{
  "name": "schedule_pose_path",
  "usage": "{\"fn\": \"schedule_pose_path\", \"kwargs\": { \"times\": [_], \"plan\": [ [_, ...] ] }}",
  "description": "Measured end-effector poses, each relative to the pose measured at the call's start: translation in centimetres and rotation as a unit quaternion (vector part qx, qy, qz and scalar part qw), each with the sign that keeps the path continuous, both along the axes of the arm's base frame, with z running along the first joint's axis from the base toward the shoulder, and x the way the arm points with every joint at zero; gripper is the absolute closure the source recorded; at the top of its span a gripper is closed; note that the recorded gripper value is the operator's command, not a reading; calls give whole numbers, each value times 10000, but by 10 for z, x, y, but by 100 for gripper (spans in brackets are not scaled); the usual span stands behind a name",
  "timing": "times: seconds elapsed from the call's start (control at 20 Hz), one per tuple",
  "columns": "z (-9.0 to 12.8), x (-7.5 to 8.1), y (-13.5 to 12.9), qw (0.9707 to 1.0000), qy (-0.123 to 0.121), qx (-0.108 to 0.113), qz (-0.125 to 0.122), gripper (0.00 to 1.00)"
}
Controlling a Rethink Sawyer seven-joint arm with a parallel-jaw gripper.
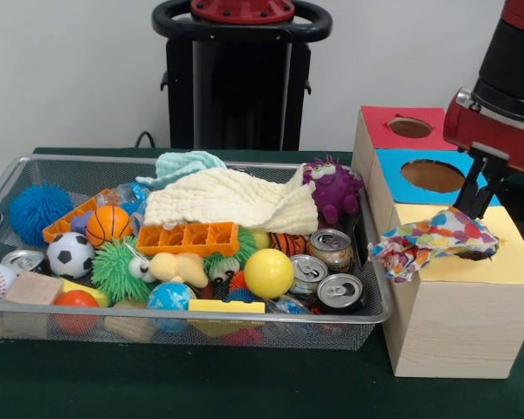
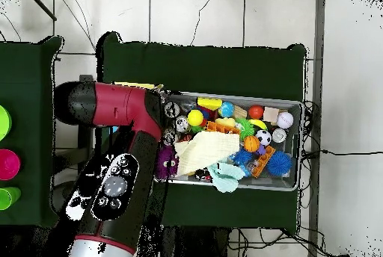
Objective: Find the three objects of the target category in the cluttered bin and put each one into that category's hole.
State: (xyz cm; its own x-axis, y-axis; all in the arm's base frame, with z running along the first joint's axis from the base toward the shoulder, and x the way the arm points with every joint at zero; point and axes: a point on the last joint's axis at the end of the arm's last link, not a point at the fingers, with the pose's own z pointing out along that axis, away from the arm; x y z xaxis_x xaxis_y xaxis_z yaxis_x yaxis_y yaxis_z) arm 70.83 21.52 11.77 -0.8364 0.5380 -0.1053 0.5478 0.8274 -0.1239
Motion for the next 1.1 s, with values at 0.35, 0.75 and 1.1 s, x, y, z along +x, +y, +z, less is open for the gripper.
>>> {"fn": "schedule_pose_path", "kwargs": {
  "times": [0.35,0.75,1.1],
  "plan": [
    [1,-4,5,10000,10,-31,33,100],
    [3,-7,8,10000,17,-27,48,100],
    [7,-8,8,10000,0,-18,38,100]
  ]
}}
